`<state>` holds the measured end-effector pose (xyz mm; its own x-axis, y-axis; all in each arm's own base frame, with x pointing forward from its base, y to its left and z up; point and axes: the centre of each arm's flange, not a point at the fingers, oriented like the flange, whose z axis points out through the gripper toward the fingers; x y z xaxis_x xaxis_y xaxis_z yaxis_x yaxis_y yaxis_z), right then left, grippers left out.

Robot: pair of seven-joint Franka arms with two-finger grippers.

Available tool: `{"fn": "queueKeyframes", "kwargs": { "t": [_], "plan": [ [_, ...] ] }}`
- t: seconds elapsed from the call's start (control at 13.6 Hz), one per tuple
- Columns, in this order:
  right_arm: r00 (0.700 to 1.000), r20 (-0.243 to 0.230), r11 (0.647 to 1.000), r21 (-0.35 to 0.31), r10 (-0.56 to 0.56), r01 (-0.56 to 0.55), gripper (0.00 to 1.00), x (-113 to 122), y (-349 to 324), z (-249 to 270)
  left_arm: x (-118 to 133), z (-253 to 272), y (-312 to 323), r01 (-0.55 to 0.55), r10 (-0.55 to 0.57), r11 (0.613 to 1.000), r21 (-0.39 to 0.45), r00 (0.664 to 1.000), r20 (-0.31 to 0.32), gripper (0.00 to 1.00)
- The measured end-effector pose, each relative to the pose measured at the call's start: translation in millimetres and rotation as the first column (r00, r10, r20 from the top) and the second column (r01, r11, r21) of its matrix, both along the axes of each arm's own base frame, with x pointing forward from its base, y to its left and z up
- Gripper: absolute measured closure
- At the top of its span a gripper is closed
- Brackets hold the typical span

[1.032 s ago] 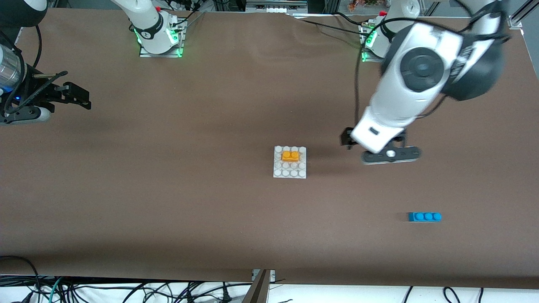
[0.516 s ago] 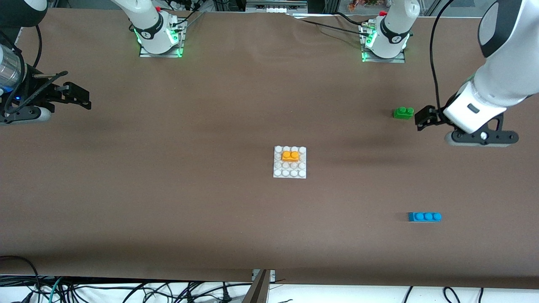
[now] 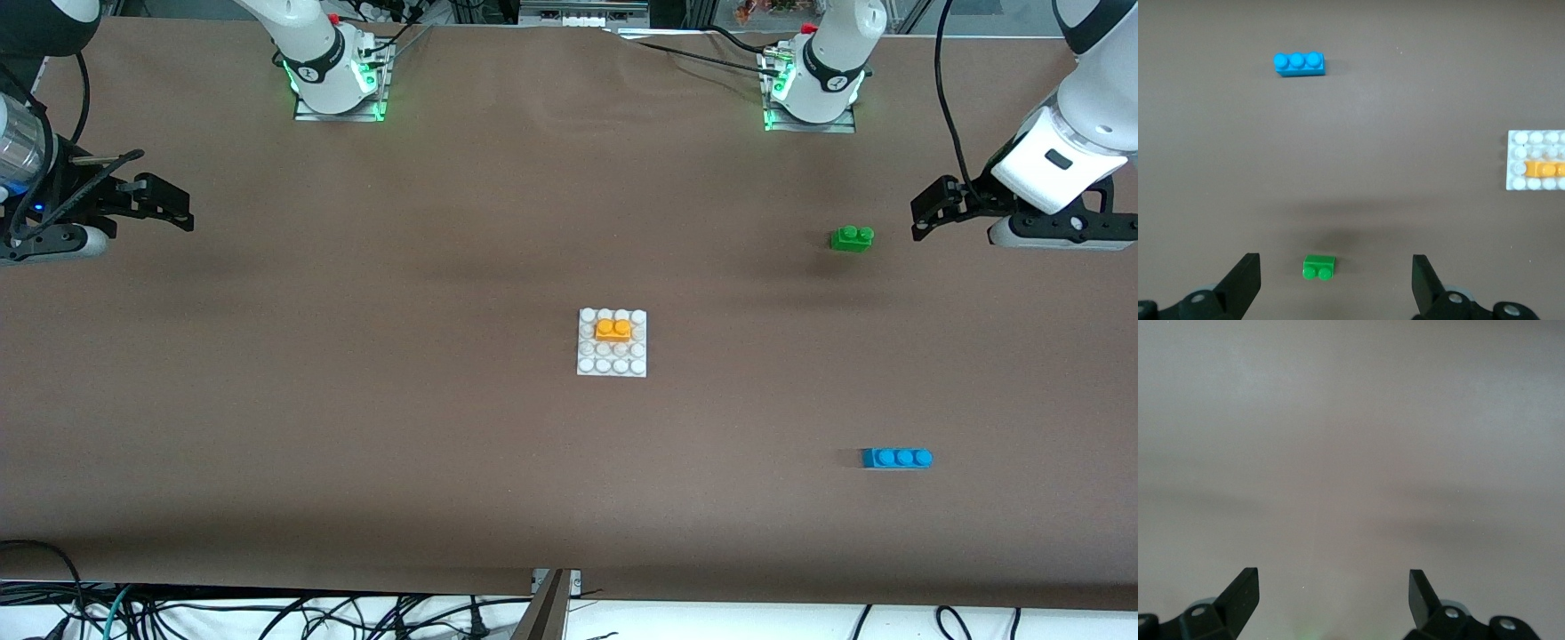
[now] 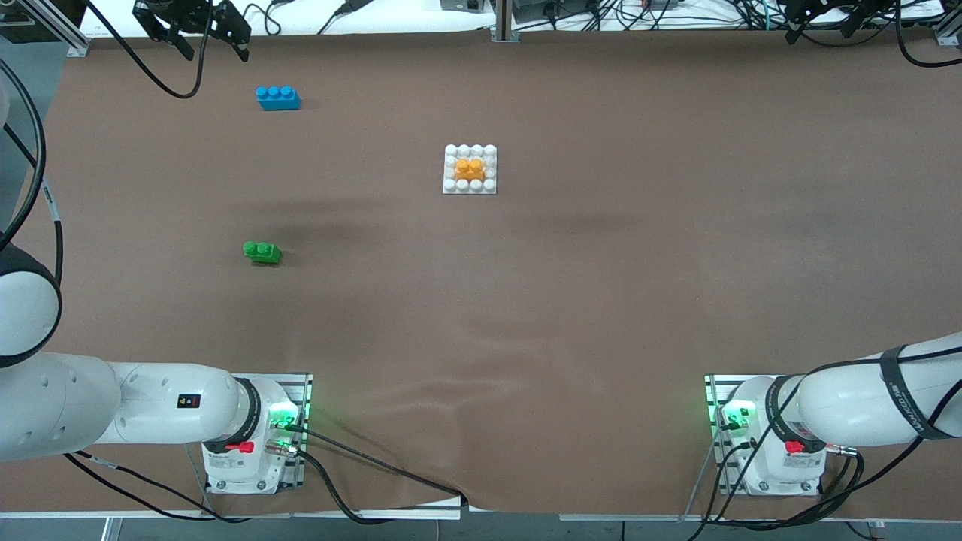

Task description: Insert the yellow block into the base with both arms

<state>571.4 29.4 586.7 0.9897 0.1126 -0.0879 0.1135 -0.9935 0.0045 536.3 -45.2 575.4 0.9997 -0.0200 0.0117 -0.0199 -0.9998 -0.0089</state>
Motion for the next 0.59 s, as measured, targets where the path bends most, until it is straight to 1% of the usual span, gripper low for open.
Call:
{"fn": "queueKeyframes", "kwargs": {
  "t": [0.22, 0.59],
  "plan": [
    [1.000, 0.000, 1.000, 0.000, 0.000, 0.000, 0.01, 0.0, 0.1, 0.0, -6.0, -0.4, -3.7, 0.008, -0.008, 1.000, 0.003, 0.999, -0.039, 0.00],
    [1.000, 0.000, 1.000, 0.000, 0.000, 0.000, 0.00, 0.0, 0.0, 0.0, -6.3, -3.0, -2.5, 0.005, -0.005, 1.000, 0.002, 0.999, -0.054, 0.00]
  ]
}}
